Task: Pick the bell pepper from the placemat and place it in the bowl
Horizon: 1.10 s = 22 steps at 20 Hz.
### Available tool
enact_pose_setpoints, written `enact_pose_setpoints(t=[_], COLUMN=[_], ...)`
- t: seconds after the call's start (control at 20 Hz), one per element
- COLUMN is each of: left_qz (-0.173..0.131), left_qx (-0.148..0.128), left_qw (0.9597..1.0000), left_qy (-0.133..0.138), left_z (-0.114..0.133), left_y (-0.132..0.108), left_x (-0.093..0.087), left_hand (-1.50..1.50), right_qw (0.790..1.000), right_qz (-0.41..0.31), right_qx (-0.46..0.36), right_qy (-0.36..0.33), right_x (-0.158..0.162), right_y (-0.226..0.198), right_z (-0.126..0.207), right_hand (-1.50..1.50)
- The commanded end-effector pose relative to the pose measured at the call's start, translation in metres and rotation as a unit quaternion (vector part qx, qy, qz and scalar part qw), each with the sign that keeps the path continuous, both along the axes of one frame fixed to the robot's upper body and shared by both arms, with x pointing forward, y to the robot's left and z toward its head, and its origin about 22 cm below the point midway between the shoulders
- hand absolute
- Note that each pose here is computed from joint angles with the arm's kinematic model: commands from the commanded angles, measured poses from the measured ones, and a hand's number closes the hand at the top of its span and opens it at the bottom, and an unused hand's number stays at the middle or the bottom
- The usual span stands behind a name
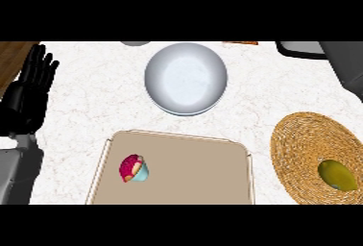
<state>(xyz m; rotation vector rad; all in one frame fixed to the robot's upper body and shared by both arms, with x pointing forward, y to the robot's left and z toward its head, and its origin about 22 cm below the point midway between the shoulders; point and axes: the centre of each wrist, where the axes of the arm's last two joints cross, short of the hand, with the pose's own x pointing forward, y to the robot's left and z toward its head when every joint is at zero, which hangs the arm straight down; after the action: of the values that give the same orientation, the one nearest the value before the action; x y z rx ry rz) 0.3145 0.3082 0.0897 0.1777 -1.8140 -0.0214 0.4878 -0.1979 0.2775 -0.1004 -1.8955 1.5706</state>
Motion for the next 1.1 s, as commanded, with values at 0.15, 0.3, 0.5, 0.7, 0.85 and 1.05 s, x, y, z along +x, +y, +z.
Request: enact_pose_setpoints(t=[0.15, 0.3, 0.5, 0.7, 0.85, 1.05], left_qz=[0.013, 0.014, 0.023, 0.015, 0.005, 0.007], left_qx=[0.003, -0.004, -0.003, -0.007, -0.001, -0.001], left_qw=[0.9999, 0.9998, 0.9997, 0.9998, 1.0, 1.0], left_qy=[-0.004, 0.009, -0.002, 0.009, 0.001, -0.005], left_z=[-0.008, -0.009, -0.003, -0.004, -0.014, 0.004], left_y=[0.012, 0.007, 0.011, 0.009, 0.003, 0.002], left_x=[-0.003, -0.002, -0.01, -0.009, -0.008, -0.004], left_hand=[0.0, 0.0, 0.0, 0.0, 0.0, 0.0], right_qw=[0.993, 0.992, 0.996, 0.993, 0.989, 0.979], right_qz=[0.093, 0.094, 0.056, -0.005, -0.008, 0.002], right_qx=[-0.024, -0.038, -0.059, -0.069, -0.051, 0.011], right_qy=[0.069, 0.073, 0.028, 0.091, 0.135, 0.205], right_x=[-0.002, -0.007, -0.012, -0.023, -0.025, -0.03], right_y=[0.066, 0.088, 0.093, 0.114, 0.11, 0.118], right_z=[-0.044, -0.067, -0.101, -0.143, -0.157, -0.17], right_hand=[1.5, 1.5, 1.5, 1.5, -1.5, -1.5])
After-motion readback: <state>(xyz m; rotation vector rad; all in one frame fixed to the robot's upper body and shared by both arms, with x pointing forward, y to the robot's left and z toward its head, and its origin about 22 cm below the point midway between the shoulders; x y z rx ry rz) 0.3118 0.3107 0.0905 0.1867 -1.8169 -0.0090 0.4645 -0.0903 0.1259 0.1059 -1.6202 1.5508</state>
